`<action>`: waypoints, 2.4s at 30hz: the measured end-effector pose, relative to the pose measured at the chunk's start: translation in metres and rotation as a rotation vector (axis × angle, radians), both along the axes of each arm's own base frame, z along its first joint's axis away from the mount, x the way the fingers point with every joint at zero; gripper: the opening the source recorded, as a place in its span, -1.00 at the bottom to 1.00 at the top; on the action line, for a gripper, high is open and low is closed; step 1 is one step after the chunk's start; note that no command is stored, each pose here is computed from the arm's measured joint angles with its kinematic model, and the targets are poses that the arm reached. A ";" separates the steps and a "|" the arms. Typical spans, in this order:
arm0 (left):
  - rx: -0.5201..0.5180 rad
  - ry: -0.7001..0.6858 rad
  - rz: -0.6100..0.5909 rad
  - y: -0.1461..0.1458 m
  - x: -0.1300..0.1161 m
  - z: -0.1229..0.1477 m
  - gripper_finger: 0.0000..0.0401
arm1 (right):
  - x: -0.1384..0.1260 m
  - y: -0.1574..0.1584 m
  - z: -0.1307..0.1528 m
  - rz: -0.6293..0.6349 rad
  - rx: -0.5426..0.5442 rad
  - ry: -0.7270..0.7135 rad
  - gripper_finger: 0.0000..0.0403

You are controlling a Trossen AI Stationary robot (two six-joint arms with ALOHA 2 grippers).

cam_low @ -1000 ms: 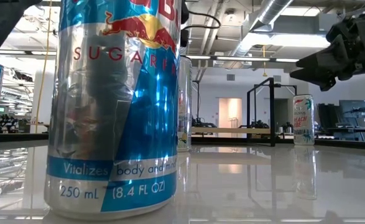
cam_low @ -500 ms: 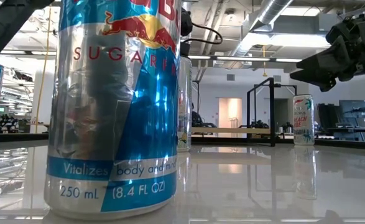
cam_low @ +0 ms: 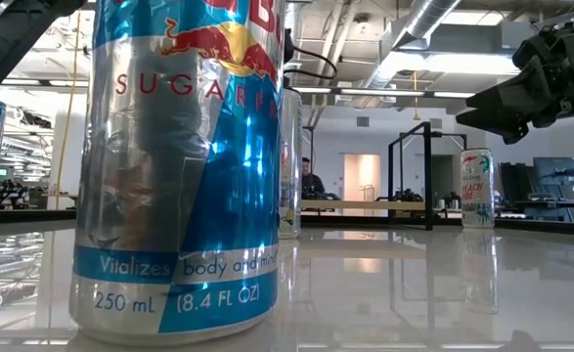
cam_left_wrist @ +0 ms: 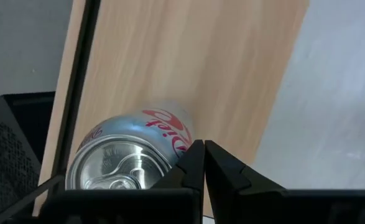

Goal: Place canned beverage on shelf
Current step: Put the top right red-silver soda can on the shelf, then put the top left blue soda can on the shelf

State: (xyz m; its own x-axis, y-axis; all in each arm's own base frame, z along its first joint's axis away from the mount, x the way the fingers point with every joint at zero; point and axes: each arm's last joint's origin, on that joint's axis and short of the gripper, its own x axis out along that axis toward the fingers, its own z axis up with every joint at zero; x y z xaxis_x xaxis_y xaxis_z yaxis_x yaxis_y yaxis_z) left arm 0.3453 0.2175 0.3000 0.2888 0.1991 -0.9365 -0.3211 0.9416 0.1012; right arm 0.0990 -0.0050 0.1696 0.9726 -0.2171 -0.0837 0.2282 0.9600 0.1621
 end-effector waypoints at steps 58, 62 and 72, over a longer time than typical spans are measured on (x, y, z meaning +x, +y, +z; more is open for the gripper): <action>-0.011 -0.425 -0.406 -0.087 -0.010 0.108 -1.00 | 0.000 0.000 0.019 0.001 0.005 -0.203 0.27; -0.016 -0.392 -0.441 -0.113 -0.020 0.106 -1.00 | -0.001 0.000 0.026 0.003 0.007 -0.277 0.27; 0.091 -0.615 -0.415 -0.163 -0.070 0.079 -1.00 | -0.001 0.000 0.033 0.008 0.030 -0.354 0.27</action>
State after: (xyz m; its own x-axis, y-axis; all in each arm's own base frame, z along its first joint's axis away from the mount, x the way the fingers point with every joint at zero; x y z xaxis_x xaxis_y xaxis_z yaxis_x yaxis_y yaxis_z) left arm 0.2755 0.0543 0.3791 0.8233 0.0284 -0.5668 0.0351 0.9943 0.1009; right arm 0.0975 -0.0047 0.2031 0.9441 -0.2123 0.2522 0.1458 0.9550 0.2582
